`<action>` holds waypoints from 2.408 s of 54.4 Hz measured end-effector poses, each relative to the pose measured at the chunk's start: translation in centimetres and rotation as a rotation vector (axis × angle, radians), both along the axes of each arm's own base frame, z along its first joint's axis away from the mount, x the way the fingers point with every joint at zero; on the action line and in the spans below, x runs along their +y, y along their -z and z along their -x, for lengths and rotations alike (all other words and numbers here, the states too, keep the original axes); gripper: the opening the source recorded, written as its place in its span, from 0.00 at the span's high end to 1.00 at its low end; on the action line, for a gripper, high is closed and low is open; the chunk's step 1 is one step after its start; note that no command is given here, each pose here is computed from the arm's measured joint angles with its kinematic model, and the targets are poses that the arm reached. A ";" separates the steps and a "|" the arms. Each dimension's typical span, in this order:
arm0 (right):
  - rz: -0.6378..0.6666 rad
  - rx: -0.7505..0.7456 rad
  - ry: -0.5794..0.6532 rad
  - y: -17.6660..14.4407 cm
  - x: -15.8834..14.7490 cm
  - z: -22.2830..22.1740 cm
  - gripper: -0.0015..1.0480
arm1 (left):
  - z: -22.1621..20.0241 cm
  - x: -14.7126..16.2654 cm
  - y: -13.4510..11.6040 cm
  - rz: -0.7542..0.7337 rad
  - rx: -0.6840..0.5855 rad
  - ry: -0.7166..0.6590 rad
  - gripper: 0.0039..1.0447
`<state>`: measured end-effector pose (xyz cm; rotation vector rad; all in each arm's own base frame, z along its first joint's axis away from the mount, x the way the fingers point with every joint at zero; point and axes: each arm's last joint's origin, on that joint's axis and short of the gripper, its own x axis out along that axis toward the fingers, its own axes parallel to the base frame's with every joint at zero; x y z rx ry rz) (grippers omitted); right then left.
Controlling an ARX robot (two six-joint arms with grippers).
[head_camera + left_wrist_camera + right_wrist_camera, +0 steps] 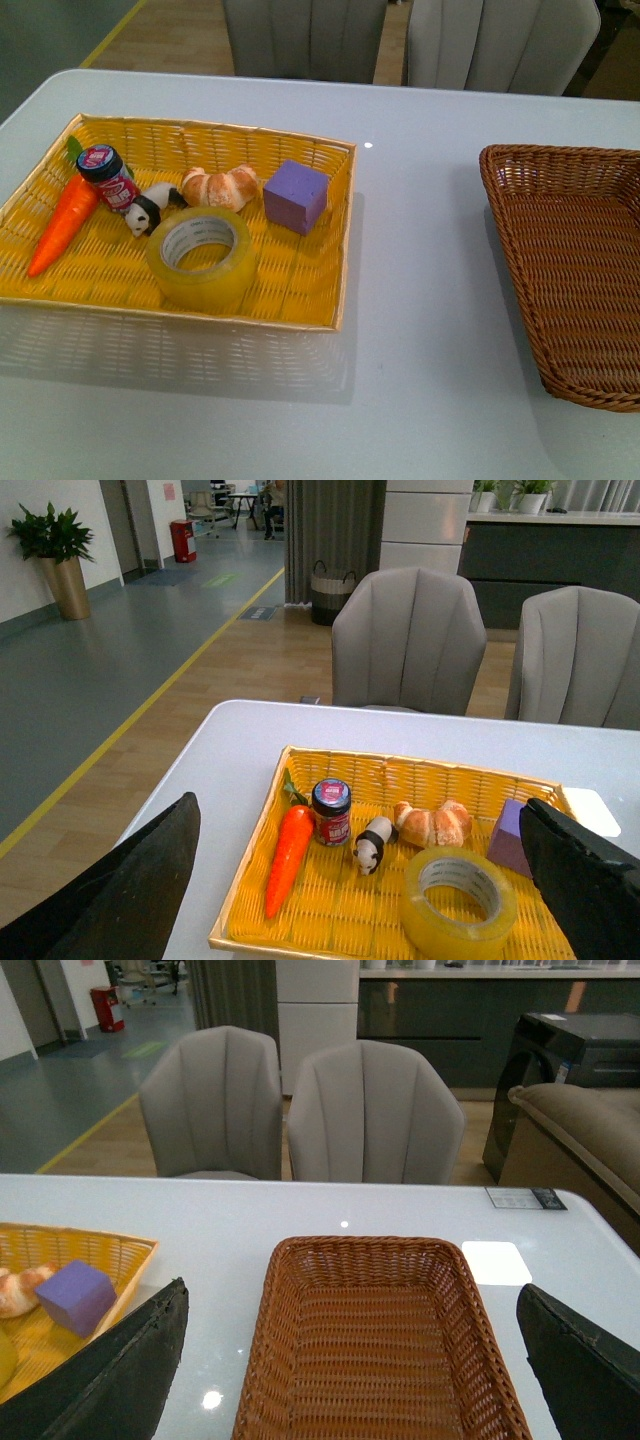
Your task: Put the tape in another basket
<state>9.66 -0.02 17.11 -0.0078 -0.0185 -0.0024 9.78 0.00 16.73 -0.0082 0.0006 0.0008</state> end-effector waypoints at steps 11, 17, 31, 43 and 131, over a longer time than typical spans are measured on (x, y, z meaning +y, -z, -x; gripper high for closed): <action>0.000 0.000 0.000 0.0 0.0 0.0 0.09 | 0.0 0.0 0.0 0.000 0.000 0.000 0.08; 0.000 0.000 0.000 0.0 0.0 0.0 0.09 | 0.0 0.0 0.0 0.000 0.000 0.000 0.08; 0.000 0.000 0.000 0.0 0.0 0.0 0.09 | 0.0 0.0 0.0 0.000 0.000 0.000 0.08; 0.000 0.000 0.000 0.0 0.0 0.0 0.09 | 0.0 0.0 0.0 0.000 0.000 0.000 0.08; 0.016 0.884 0.195 15.3 -14.6 -27.4 0.27 | 0.0 0.0 0.0 0.000 0.000 0.000 0.08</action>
